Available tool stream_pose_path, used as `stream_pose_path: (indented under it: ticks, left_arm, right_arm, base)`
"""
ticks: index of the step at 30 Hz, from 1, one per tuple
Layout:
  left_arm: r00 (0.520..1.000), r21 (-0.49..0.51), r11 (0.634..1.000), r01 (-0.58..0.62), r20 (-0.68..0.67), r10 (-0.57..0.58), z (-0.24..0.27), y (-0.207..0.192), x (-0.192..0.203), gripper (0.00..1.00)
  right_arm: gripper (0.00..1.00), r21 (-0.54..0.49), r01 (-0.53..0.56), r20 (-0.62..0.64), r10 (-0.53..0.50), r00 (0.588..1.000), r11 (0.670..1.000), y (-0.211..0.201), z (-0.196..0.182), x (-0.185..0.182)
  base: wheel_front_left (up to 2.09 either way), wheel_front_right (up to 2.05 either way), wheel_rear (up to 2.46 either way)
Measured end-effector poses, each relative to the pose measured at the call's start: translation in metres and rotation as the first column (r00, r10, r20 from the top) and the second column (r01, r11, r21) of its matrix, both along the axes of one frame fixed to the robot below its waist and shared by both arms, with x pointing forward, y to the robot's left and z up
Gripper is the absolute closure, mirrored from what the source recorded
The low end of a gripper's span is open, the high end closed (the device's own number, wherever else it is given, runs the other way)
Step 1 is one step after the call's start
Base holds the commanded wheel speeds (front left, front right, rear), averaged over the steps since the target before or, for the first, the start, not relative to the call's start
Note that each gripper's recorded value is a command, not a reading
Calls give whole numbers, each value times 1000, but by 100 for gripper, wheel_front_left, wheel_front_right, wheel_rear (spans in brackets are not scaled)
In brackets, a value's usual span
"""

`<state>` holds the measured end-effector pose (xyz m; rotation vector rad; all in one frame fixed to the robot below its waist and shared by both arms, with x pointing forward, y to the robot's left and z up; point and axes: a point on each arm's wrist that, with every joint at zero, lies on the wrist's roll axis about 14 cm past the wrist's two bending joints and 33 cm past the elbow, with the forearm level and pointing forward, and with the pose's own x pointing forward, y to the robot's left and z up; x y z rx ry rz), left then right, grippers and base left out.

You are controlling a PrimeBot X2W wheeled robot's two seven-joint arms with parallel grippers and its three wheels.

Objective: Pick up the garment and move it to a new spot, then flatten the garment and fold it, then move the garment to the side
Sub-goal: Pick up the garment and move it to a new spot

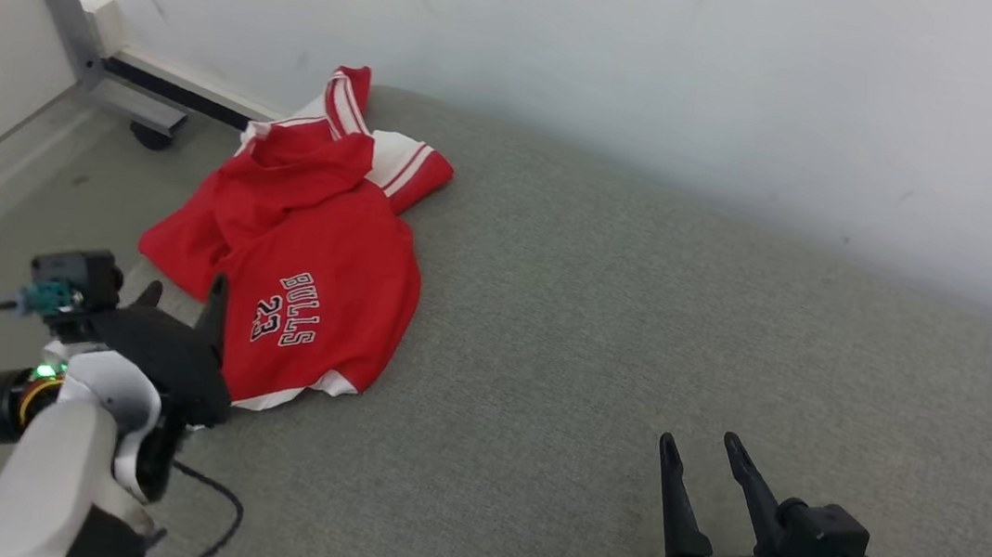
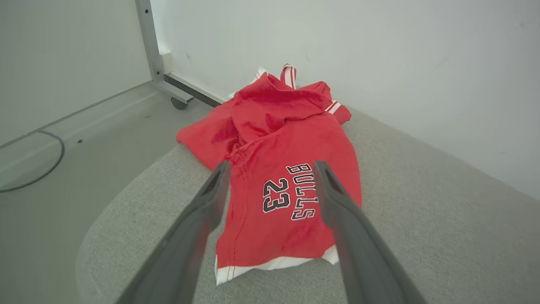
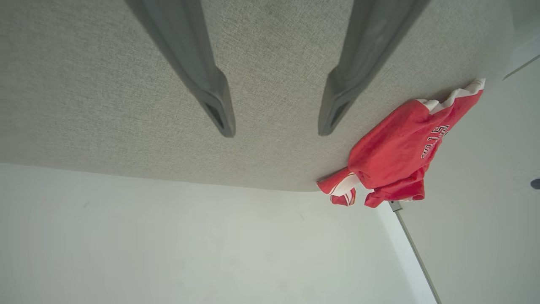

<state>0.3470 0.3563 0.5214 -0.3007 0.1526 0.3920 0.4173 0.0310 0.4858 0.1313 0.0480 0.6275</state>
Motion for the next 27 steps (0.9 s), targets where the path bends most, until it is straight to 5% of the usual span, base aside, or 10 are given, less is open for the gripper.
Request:
stream_pose_path:
  ticks: [9, 19, 20, 21, 22, 27]
  left_arm:
    - [988, -239, 971, 22, -140, -57, -29, -3, 52, 0]
    - [875, -250, 968, 28, -462, -144, -116, -43, 94, 0]
    - [865, -234, 972, 36, -479, -147, -121, -45, 98, 53]
    - [855, -224, 974, 47, -495, -155, -126, -48, 102, 71]
    - [847, -220, 974, 56, -507, -163, -130, -51, 105, 100]
    - [834, -179, 978, 107, -520, -186, -128, -53, 119, 100]
  right_arm:
    - [0, -32, 121, 23, -121, 992, 992, -49, 6, 10]
    - [0, -56, 315, -55, -318, 946, 947, -126, -26, 15]
    - [0, -58, 329, -66, -332, 941, 943, -131, -30, 14]
    - [0, -60, 340, -77, -344, 936, 939, -135, -34, 14]
    - [0, -61, 348, -87, -352, 932, 936, -139, -38, 13]
    - [0, -54, 358, -133, -362, 922, 932, -142, -52, 8]
  base:
    - [0, 0, 0]
    - [0, 0, 0]
    - [0, 0, 0]
    - [0, 0, 0]
    - [0, 0, 0]
    - [0, 0, 0]
